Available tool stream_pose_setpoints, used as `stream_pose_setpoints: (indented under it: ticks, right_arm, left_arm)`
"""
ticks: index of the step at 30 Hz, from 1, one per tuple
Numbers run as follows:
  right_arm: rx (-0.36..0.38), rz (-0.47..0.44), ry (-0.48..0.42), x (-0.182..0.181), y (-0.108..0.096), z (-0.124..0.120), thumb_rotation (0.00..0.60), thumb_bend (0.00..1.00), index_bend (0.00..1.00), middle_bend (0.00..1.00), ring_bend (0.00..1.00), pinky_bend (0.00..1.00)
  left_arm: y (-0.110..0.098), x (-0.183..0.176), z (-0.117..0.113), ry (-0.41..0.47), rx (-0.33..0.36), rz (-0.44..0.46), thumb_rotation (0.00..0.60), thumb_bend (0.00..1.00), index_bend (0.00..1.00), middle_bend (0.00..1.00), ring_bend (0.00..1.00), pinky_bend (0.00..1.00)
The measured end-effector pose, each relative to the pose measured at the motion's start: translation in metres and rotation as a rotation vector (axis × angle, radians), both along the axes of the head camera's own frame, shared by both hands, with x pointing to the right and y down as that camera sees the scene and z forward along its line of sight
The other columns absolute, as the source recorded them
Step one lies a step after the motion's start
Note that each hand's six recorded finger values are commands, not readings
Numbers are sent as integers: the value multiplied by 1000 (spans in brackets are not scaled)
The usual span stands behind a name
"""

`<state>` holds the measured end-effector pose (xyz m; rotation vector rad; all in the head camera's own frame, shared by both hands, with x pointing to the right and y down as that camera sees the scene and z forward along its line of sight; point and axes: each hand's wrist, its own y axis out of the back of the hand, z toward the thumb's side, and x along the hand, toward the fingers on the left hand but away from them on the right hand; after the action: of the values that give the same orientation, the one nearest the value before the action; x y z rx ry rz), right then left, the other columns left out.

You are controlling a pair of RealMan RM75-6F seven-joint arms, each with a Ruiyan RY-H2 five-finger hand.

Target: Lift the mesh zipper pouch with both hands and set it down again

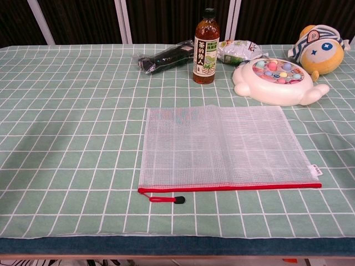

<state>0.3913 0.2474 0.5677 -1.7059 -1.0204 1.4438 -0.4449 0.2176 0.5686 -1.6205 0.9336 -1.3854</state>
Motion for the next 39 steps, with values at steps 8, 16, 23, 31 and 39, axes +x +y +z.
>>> stream_pose_setpoints:
  ticks: [8,16,23,31,39]
  right_arm:
    - [1,0,-1,0,-1,0,600,153,0,0,0,238]
    - [7,-8,-21,-6,-2,-4,600,153,0,0,0,238]
    - [27,-54,-76,-30,-7,-13,600,154,0,73,75,257]
    - [7,-129,-161,-84,-18,-11,600,221,227,753,783,788]
    - [-49,-213,-220,-151,-27,8,600,270,418,1000,1000,991]
  left_arm:
    - [0,0,1,-2,-1,0,600,35,0,0,0,0]
    - [-1,0,0,7,-1,-7,600,35,0,0,0,0]
    - [-1,0,0,20,-3,-15,600,35,0,0,0,0]
    - [-2,0,0,27,-6,-18,600,36,0,0,0,0]
    - [-4,1,3,27,-6,-18,600,35,0,0,0,0]
